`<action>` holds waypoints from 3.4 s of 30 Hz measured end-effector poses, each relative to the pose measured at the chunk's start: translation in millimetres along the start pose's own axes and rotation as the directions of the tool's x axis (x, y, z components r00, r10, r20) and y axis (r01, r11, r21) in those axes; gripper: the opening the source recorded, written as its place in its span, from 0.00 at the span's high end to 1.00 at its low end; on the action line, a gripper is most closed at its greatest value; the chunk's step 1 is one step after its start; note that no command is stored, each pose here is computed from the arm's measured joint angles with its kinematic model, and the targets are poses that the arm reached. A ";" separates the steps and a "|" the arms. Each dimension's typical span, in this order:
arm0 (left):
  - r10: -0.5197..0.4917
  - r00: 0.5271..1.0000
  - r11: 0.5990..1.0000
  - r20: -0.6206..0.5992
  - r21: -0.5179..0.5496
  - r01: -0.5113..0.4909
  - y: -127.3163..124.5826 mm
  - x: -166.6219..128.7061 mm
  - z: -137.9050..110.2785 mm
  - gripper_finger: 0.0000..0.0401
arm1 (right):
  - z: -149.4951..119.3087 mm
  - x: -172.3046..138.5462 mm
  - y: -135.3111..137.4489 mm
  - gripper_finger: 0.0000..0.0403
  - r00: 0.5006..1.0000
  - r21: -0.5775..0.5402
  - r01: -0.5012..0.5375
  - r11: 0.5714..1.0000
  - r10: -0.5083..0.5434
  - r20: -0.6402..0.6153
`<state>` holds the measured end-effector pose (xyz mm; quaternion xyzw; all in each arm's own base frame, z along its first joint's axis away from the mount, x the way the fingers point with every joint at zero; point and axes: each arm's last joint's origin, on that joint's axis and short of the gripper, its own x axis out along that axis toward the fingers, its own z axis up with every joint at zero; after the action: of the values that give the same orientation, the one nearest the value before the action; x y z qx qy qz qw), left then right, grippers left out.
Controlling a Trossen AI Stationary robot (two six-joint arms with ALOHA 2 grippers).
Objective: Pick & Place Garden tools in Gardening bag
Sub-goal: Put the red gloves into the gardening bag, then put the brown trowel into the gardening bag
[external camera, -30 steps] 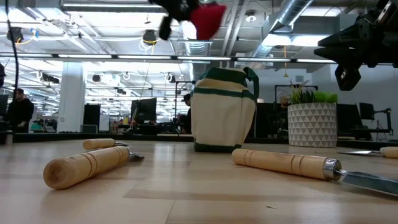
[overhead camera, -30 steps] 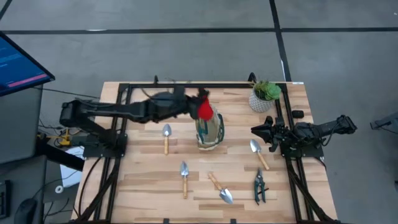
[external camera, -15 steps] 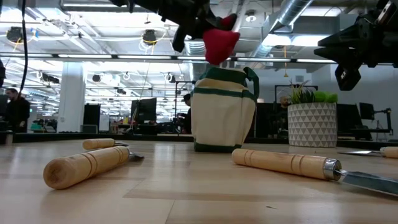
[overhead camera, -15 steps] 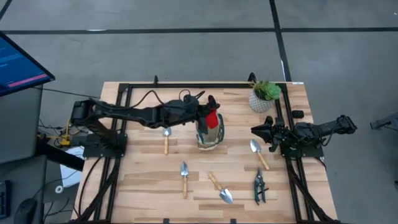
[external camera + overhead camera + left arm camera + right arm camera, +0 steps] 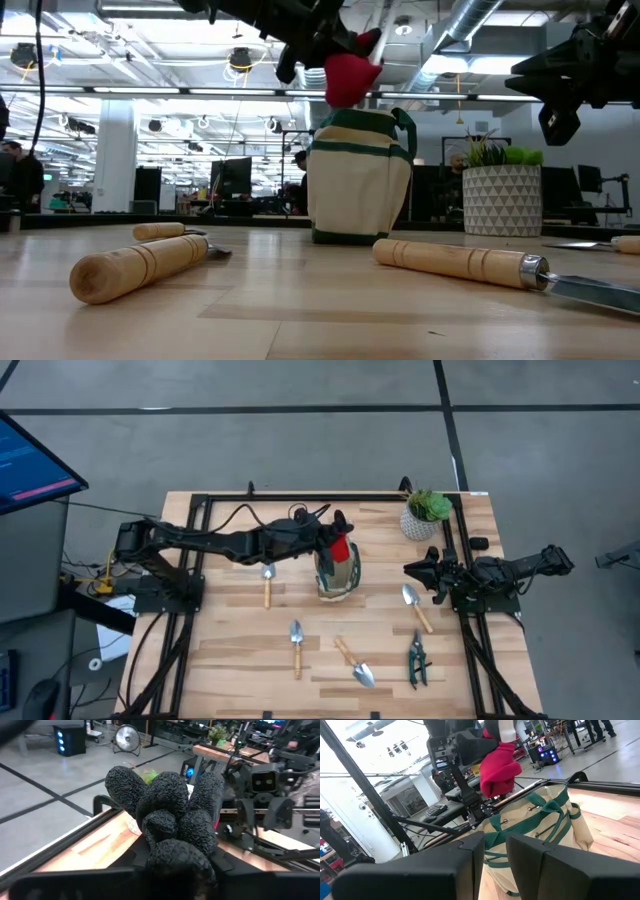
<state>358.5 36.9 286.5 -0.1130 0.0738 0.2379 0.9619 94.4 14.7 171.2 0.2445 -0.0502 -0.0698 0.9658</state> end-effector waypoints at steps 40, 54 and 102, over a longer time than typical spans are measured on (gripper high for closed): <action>0.166 0.782 0.800 -0.601 -0.381 -0.463 32.5 -174.4 8.7 0.36 | 0.0 0.0 0.1 0.81 1.000 0.027 -0.001 1.000 0.001 -0.001; 0.335 0.459 0.708 -0.823 -0.102 -0.699 13.9 -114.7 -59.7 0.43 | 0.0 0.0 0.0 0.81 1.000 0.027 0.000 1.000 0.000 0.000; 0.163 0.400 0.661 -0.902 -0.201 -0.723 54.7 -73.8 -142.7 0.44 | 0.0 0.0 0.0 0.81 1.000 0.026 0.000 1.000 0.000 0.000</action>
<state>255.3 15.4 153.5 -0.4661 0.4693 0.4277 0.6161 94.4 14.7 171.2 0.2571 -0.0509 -0.0692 0.9626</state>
